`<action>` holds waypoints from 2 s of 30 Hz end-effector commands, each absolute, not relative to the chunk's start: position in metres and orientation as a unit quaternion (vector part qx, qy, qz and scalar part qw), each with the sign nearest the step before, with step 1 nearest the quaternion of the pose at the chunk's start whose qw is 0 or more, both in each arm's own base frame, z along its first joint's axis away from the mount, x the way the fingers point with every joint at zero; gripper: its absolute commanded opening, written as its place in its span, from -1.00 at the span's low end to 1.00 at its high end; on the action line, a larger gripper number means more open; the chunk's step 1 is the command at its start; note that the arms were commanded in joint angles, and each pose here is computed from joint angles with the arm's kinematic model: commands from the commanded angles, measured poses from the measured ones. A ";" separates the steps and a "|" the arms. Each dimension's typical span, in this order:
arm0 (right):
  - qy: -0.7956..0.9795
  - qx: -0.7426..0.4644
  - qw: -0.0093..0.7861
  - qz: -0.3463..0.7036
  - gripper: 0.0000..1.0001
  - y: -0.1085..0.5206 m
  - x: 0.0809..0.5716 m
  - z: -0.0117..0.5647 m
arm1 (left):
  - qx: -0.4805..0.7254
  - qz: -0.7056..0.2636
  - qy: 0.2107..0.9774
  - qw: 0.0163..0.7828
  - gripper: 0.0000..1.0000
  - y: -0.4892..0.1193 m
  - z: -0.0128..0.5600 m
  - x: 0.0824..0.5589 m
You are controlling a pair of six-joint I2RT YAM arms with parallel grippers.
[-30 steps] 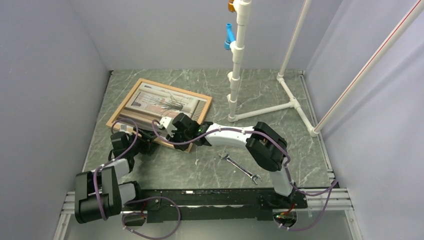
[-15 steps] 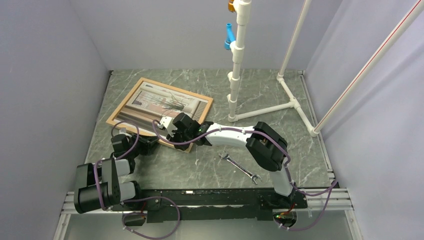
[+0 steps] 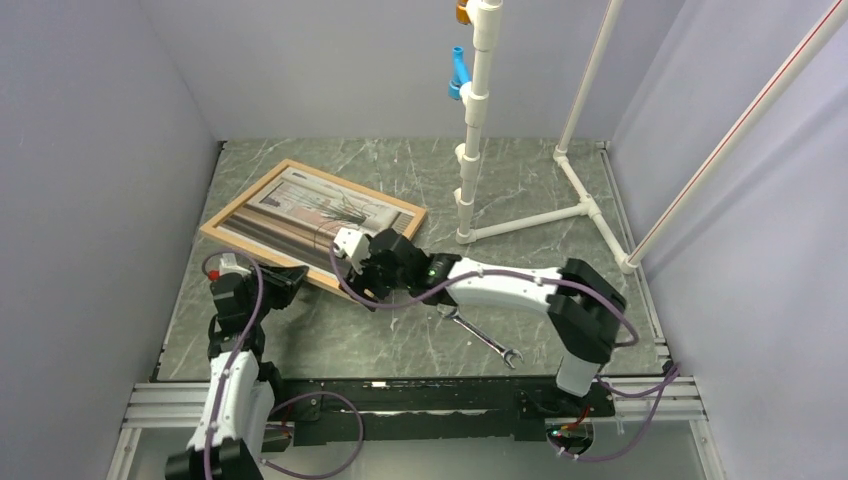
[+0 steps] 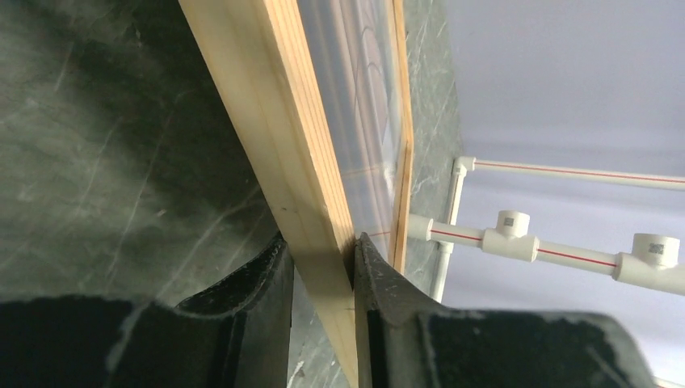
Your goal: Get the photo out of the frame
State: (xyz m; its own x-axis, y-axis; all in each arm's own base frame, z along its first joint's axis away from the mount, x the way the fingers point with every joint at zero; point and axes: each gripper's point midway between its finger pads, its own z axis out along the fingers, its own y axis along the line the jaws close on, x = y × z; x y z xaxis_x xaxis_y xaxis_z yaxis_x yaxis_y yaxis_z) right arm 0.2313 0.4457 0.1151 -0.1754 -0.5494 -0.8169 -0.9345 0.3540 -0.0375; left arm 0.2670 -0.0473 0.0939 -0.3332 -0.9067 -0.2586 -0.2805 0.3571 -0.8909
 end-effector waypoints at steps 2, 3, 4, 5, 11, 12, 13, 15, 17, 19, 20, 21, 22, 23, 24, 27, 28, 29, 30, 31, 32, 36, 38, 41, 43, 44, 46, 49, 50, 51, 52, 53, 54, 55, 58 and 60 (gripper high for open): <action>0.652 -0.511 0.489 0.273 0.60 0.437 0.201 0.184 | -0.395 -0.335 0.746 0.419 -1.00 -0.039 0.121 0.253; 0.639 -0.514 0.495 0.287 0.64 0.433 0.190 0.192 | -0.392 -0.332 0.751 0.414 -1.00 -0.041 0.126 0.250; 0.624 -0.519 0.500 0.301 0.68 0.429 0.179 0.199 | -0.388 -0.330 0.757 0.410 -1.00 -0.042 0.131 0.247; 0.611 -0.523 0.505 0.312 0.71 0.424 0.168 0.202 | -0.381 -0.330 0.761 0.408 -1.00 -0.044 0.137 0.244; 0.562 -0.519 0.565 0.308 0.77 0.399 0.140 0.204 | -0.366 -0.322 0.763 0.424 -1.00 -0.046 0.171 0.227; 0.555 -0.518 0.578 0.300 0.77 0.399 0.139 0.202 | -0.364 -0.323 0.762 0.427 -1.00 -0.047 0.176 0.225; 0.546 -0.516 0.594 0.286 0.77 0.399 0.140 0.200 | -0.363 -0.324 0.760 0.431 -1.00 -0.047 0.181 0.222; 0.527 -0.508 0.626 0.268 0.77 0.403 0.141 0.203 | -0.362 -0.325 0.759 0.432 -1.00 -0.049 0.187 0.214; 0.521 -0.503 0.644 0.249 0.76 0.408 0.147 0.205 | -0.360 -0.322 0.760 0.434 -1.00 -0.050 0.194 0.207; 0.515 -0.506 0.651 0.234 0.73 0.415 0.153 0.203 | -0.361 -0.315 0.761 0.438 -1.00 -0.049 0.199 0.202; 0.514 -0.505 0.655 0.228 0.70 0.418 0.155 0.202 | -0.362 -0.310 0.760 0.441 -1.00 -0.048 0.201 0.200; 0.511 -0.500 0.663 0.220 0.68 0.419 0.159 0.203 | -0.362 -0.307 0.760 0.444 -1.00 -0.047 0.203 0.199; 0.508 -0.496 0.669 0.218 0.66 0.421 0.161 0.203 | -0.362 -0.305 0.761 0.444 -1.00 -0.046 0.204 0.198; 0.507 -0.493 0.673 0.218 0.65 0.422 0.162 0.204 | -0.361 -0.302 0.763 0.444 -1.00 -0.046 0.205 0.196; 0.506 -0.489 0.676 0.221 0.62 0.424 0.162 0.206 | -0.362 -0.299 0.764 0.443 -1.00 -0.046 0.208 0.195; 0.497 -0.486 0.683 0.225 0.53 0.428 0.157 0.212 | -0.365 -0.290 0.767 0.441 -1.00 -0.044 0.210 0.192; 0.490 -0.476 0.694 0.226 0.51 0.428 0.156 0.218 | -0.367 -0.288 0.766 0.442 -1.00 -0.043 0.211 0.191; 0.488 -0.475 0.697 0.223 0.50 0.428 0.156 0.217 | -0.369 -0.287 0.763 0.446 -1.00 -0.042 0.214 0.190; 0.486 -0.476 0.699 0.221 0.49 0.430 0.155 0.218 | -0.371 -0.286 0.761 0.449 -1.00 -0.041 0.216 0.190; 0.484 -0.479 0.698 0.219 0.46 0.433 0.155 0.218 | -0.373 -0.286 0.758 0.451 -1.00 -0.041 0.219 0.189; 0.484 -0.479 0.700 0.216 0.44 0.435 0.155 0.218 | -0.375 -0.287 0.756 0.454 -1.00 -0.041 0.222 0.188; 0.483 -0.475 0.700 0.223 0.34 0.444 0.155 0.218 | -0.371 -0.292 0.752 0.460 -1.00 -0.042 0.235 0.187; 0.489 -0.473 0.695 0.232 0.19 0.448 0.154 0.218 | -0.368 -0.291 0.752 0.463 -1.00 -0.042 0.242 0.186; 0.499 -0.464 0.689 0.247 -0.19 0.449 0.153 0.218 | -0.362 -0.292 0.747 0.474 -1.00 -0.042 0.254 0.183; 0.501 -0.454 0.691 0.255 -0.36 0.446 0.153 0.221 | -0.356 -0.292 0.744 0.485 -1.00 -0.042 0.262 0.182; 0.501 -0.452 0.691 0.258 -0.43 0.446 0.152 0.222 | -0.353 -0.290 0.742 0.491 -0.95 -0.042 0.266 0.181; 0.507 -0.454 0.684 0.263 -0.55 0.444 0.152 0.222 | -0.346 -0.286 0.740 0.501 -0.67 -0.041 0.273 0.179; 0.505 -0.454 0.674 0.291 -0.74 0.441 0.151 0.229 | -0.326 -0.284 0.736 0.521 -0.23 -0.042 0.289 0.176; 0.506 -0.457 0.666 0.304 -0.79 0.441 0.150 0.231 | -0.319 -0.283 0.733 0.529 -0.06 -0.042 0.295 0.174; 0.508 -0.457 0.657 0.318 -0.84 0.440 0.152 0.232 | -0.312 -0.282 0.730 0.539 0.04 -0.042 0.302 0.172; 0.509 -0.459 0.645 0.338 -0.89 0.440 0.151 0.234 | -0.305 -0.280 0.726 0.549 0.13 -0.042 0.309 0.169; 0.515 -0.456 0.635 0.352 -0.97 0.438 0.157 0.237 | -0.295 -0.276 0.722 0.561 0.21 -0.042 0.317 0.165; 0.519 -0.456 0.620 0.371 -1.00 0.436 0.160 0.238 | -0.284 -0.274 0.719 0.572 0.28 -0.043 0.324 0.161; 0.524 -0.452 0.608 0.389 -1.00 0.435 0.161 0.240 | -0.275 -0.268 0.712 0.588 0.34 -0.042 0.336 0.155; 0.537 -0.434 0.577 0.437 -1.00 0.428 0.171 0.245 | -0.262 -0.244 0.697 0.621 0.53 -0.038 0.357 0.141; 0.548 -0.420 0.553 0.466 -1.00 0.424 0.178 0.250 | -0.259 -0.229 0.691 0.635 0.57 -0.034 0.365 0.133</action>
State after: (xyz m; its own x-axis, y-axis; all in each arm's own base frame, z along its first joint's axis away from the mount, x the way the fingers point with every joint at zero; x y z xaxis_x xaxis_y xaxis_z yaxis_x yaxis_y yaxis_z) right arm 0.1985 0.4184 0.2487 0.2599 -0.0186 -0.9654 -0.8887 0.3865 -0.2467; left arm 0.1495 -0.0402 0.3416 -0.1372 -0.7243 -0.6757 -0.0970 0.6887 -0.7185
